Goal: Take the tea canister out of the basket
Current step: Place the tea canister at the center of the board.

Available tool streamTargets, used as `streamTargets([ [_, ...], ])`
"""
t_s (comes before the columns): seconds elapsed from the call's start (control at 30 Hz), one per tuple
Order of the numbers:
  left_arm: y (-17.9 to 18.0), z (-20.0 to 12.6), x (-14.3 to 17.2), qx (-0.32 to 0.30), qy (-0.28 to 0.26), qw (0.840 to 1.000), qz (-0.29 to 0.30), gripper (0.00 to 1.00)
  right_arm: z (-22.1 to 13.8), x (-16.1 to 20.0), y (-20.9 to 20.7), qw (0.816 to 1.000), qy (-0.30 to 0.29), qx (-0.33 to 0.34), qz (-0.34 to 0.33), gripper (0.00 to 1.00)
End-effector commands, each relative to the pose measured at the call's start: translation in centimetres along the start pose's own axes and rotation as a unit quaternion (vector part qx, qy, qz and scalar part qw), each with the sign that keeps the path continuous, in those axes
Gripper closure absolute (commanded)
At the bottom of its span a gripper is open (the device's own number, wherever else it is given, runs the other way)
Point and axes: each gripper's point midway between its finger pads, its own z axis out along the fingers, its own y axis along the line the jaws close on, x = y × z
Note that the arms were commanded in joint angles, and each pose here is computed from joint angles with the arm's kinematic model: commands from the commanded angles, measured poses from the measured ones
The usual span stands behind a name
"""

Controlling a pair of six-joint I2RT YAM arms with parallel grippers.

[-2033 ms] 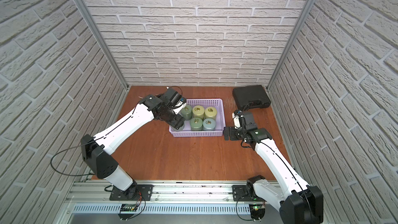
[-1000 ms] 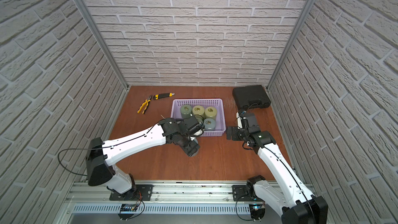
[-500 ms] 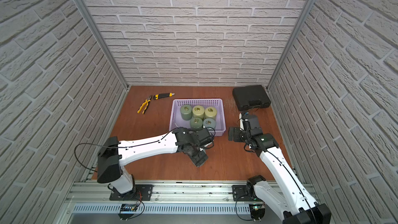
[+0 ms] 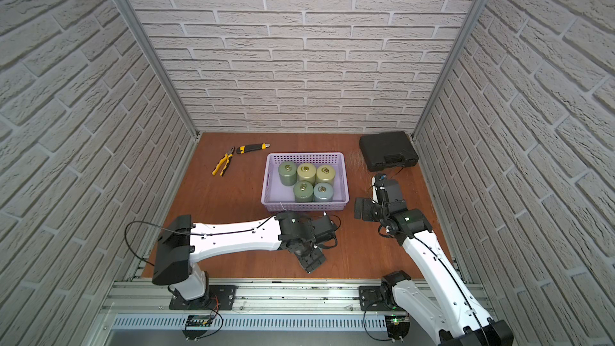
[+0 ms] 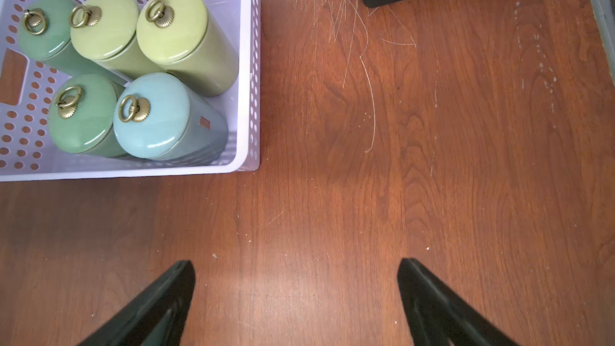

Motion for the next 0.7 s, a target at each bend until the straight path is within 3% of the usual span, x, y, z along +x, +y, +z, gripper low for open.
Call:
streamTargets([
  [0.0, -0.3, 0.3, -0.3, -0.006, -0.012, 1.000, -0.009, 0.52, 0.0, 0.2, -0.4, 1.000, -0.002, 0.007, 0.001, 0.00],
  [0.67, -0.6, 2.2, 1.1, -0.008, -0.002, 1.000, -0.010, 0.50, -0.8, 0.3, -0.7, 1.000, -0.010, 0.014, -0.005, 0.00],
])
